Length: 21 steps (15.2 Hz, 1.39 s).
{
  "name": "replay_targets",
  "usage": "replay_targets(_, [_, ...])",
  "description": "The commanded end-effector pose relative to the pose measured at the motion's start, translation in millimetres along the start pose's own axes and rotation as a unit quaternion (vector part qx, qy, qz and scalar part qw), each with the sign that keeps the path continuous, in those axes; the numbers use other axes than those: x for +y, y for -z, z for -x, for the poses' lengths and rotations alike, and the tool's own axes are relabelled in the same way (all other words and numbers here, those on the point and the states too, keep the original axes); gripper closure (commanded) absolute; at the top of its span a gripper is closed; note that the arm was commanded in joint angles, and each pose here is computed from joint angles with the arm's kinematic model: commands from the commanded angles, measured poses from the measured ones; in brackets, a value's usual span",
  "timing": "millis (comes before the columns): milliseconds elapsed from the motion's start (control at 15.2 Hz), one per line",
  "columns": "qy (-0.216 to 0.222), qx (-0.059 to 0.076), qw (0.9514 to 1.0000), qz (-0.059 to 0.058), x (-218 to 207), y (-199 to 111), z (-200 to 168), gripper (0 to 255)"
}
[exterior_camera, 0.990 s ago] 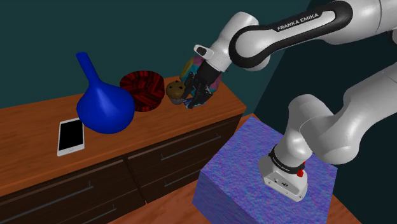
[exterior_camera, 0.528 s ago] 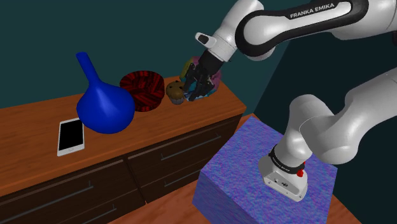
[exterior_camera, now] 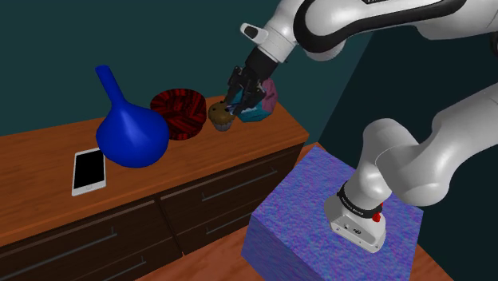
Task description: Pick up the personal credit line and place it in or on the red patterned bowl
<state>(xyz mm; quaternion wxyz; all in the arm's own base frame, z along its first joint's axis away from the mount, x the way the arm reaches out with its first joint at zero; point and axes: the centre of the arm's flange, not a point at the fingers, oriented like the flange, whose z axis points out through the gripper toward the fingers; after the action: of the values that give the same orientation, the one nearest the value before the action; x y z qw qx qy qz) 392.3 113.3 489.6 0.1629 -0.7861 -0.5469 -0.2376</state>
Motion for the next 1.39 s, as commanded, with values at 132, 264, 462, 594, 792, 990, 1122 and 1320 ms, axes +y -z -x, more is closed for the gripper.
replay_targets(132, [0.000, 0.000, 1.0000, 0.000, 40.8, -13.4, -27.2, 255])
replay_targets(264, [0.000, 0.000, 1.0000, 0.000, 62.4, -20.3, -40.8, 255])
replay_targets(462, [0.000, 0.000, 1.0000, 0.000, 94.8, -30.5, -61.2, 255])
replay_targets(594, [0.000, 0.000, 1.0000, 0.000, 116.3, -37.4, -74.8, 255])
replay_targets(792, [0.000, 0.000, 1.0000, 0.000, 148.7, -47.7, -95.3, 255])
replay_targets(990, [0.000, 0.000, 1.0000, 0.000, 181.0, -57.9, -115.7, 255])
replay_targets(1122, [0.000, 0.000, 1.0000, 0.000, 192.3, -65.9, -119.9, 255])
replay_targets(1320, [0.000, 0.000, 1.0000, 0.000, 192.3, -79.2, -111.2, 255])
